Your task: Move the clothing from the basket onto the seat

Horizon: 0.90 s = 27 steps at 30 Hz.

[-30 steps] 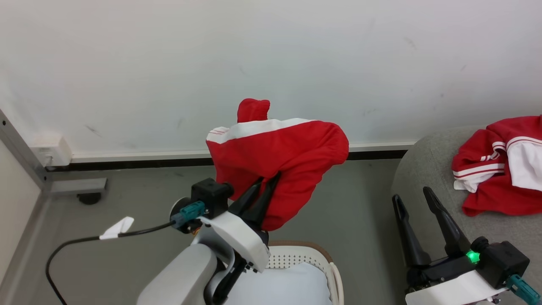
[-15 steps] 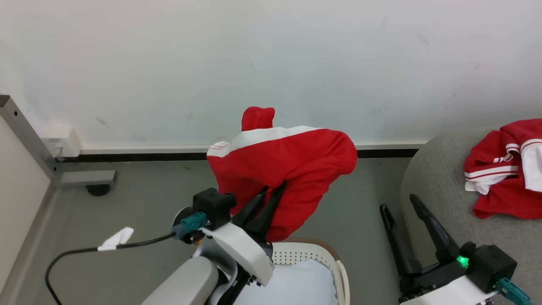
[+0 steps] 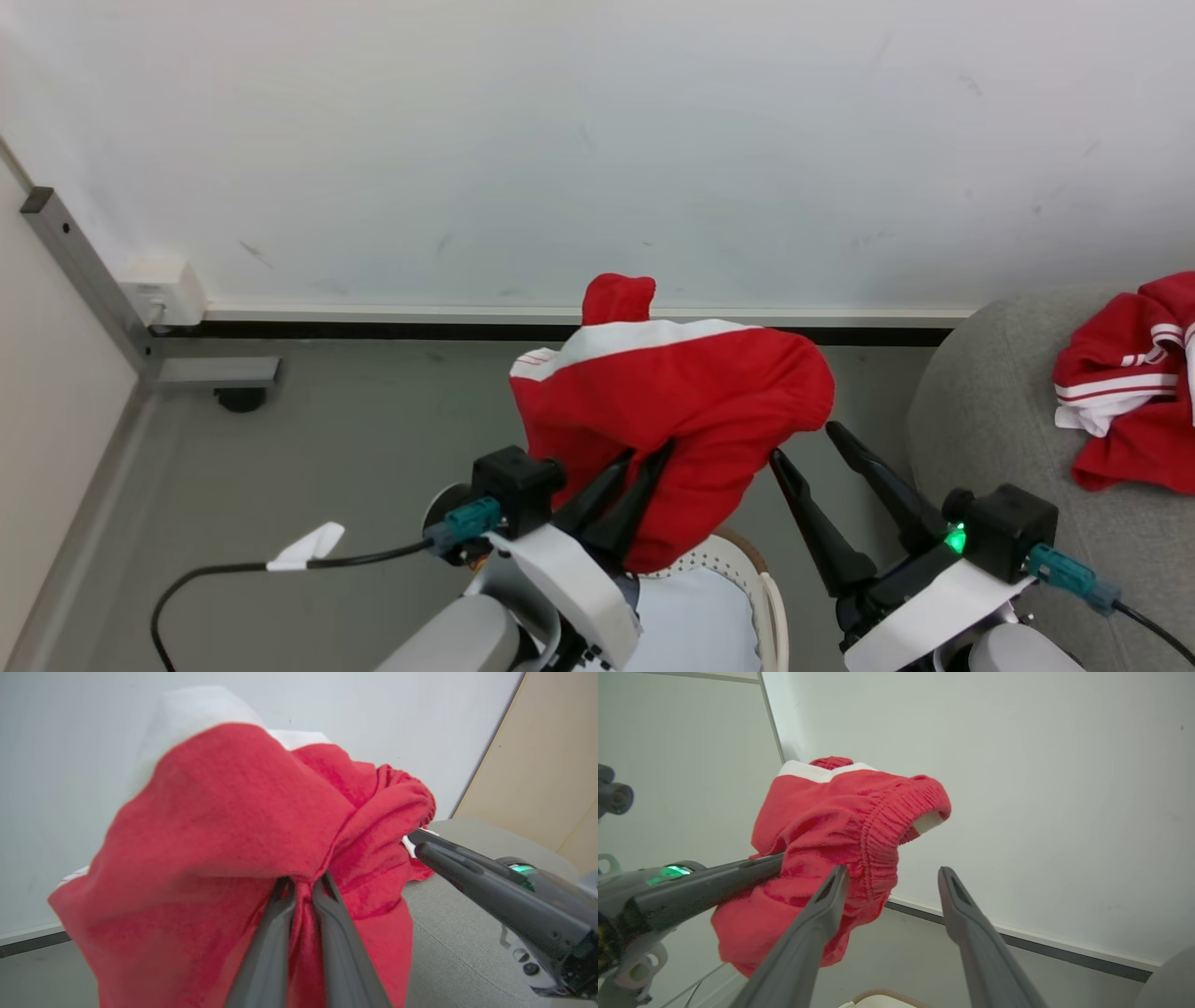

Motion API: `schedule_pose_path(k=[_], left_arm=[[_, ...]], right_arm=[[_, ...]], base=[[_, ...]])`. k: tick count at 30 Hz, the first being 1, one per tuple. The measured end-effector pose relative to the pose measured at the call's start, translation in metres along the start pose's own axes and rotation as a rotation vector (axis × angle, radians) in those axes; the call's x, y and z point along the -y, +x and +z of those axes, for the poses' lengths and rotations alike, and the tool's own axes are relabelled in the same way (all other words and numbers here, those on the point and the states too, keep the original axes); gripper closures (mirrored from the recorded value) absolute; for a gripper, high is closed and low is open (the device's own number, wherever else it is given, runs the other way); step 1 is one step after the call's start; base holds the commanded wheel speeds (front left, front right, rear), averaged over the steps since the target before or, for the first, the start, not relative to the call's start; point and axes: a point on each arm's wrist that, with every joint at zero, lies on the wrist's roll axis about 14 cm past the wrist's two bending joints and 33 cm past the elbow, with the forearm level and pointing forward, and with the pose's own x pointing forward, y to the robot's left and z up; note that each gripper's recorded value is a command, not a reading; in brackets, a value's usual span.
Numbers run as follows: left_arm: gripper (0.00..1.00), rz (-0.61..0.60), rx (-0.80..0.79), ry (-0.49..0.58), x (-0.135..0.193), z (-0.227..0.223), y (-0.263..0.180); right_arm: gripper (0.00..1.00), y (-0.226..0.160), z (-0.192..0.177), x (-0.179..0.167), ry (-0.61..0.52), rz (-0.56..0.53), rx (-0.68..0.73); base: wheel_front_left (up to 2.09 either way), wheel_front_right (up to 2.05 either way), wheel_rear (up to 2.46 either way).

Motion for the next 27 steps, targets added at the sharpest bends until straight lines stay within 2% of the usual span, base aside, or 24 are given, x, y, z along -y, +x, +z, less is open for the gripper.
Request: schedule_pose_path(k=[8, 17, 18, 19, 20, 21, 27], left_arm=[[1.00, -0.004, -0.023, -0.014, 0.006, -0.011, -0.007], [1.00, 0.000, -0.046, -0.024, 0.008, -0.021, -0.013], [1.00, 0.001, -0.047, -0.025, 0.008, -0.022, -0.014], [1.00, 0.002, -0.048, -0.025, 0.008, -0.022, -0.014], [1.00, 0.003, -0.048, -0.025, 0.008, -0.022, -0.014], [1.00, 0.004, -0.048, -0.025, 0.008, -0.022, -0.015], [1.00, 0.005, -0.044, -0.027, 0.008, -0.021, -0.015]], right_arm=[[0.00, 0.013, -0.011, -0.025, 0.074, 0.124, -0.095], [0.00, 0.022, -0.021, -0.037, 0.089, 0.186, -0.146], [0.16, 0.023, -0.021, -0.039, 0.093, 0.192, -0.150], [0.55, 0.024, -0.022, -0.040, 0.096, 0.196, -0.153], [0.85, 0.025, -0.023, -0.041, 0.096, 0.198, -0.157], [1.00, 0.026, -0.024, -0.041, 0.097, 0.201, -0.160], [1.00, 0.027, -0.026, -0.041, 0.104, 0.200, -0.168]], base=[[0.00, 0.00, 0.00], [0.00, 0.00, 0.00], [0.00, 0.00, 0.00], [0.00, 0.00, 0.00], [0.00, 0.00, 0.00], [0.00, 0.00, 0.00], [0.00, 0.00, 0.00]])
